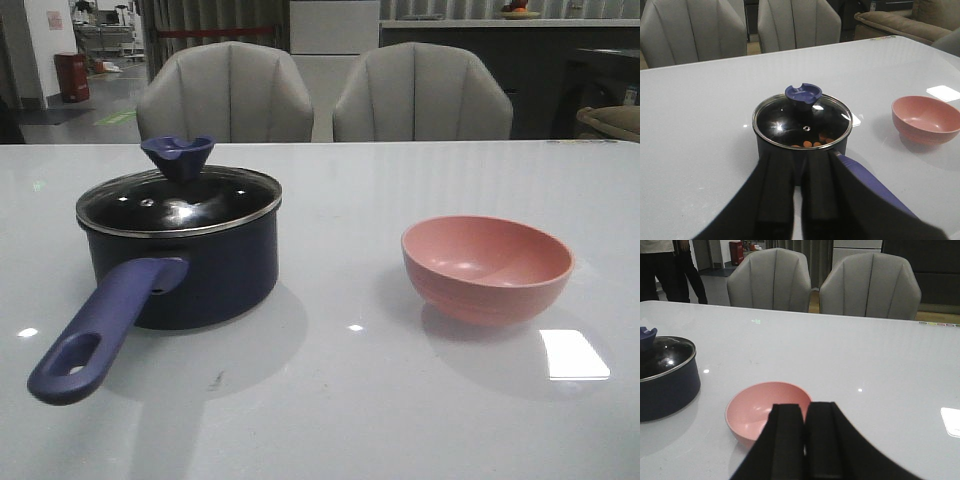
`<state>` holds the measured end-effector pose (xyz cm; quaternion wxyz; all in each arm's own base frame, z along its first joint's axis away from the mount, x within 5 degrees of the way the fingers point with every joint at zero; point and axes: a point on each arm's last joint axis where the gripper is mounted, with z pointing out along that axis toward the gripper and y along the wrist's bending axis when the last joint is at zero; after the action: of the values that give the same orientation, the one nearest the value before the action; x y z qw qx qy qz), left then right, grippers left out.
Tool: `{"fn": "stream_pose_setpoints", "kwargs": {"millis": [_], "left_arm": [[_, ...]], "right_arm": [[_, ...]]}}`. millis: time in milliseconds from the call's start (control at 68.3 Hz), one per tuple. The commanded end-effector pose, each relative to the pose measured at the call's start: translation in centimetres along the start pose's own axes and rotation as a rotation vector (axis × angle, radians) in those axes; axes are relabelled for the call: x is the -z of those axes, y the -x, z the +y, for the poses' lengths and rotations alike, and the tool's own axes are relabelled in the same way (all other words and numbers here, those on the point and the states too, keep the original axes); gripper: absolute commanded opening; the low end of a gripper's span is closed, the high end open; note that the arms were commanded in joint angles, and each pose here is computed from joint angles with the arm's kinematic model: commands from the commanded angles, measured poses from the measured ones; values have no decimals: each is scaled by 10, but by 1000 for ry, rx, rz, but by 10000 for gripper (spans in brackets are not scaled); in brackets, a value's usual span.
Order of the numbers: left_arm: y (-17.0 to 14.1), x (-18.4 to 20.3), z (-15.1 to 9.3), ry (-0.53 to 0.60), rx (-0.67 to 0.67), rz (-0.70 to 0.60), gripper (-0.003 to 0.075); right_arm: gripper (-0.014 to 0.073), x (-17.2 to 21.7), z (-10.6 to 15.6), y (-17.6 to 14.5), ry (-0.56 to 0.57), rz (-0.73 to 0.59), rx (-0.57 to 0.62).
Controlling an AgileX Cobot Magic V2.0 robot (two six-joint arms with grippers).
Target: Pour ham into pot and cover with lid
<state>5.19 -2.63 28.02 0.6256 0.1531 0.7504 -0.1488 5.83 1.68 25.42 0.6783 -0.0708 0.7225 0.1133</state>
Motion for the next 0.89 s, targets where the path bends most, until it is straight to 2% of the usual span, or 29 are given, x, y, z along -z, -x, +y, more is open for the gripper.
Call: {"fn": "stream_pose_setpoints", "kwargs": {"millis": [0,542,644,878], "left_arm": [[16,2,0,4,12,-105,134],[11,1,1,15,2,-124,134],[-2,3,6,88,-21,-131,134],[-50,3,19,319,48,-222,134]], "right_arm": [[150,1,0,16,-7,-98,14],[150,1,0,16,-7,-98,14],[150,1,0,16,-7,-98,14],[150,1,0,16,-8,-98,14]]}}
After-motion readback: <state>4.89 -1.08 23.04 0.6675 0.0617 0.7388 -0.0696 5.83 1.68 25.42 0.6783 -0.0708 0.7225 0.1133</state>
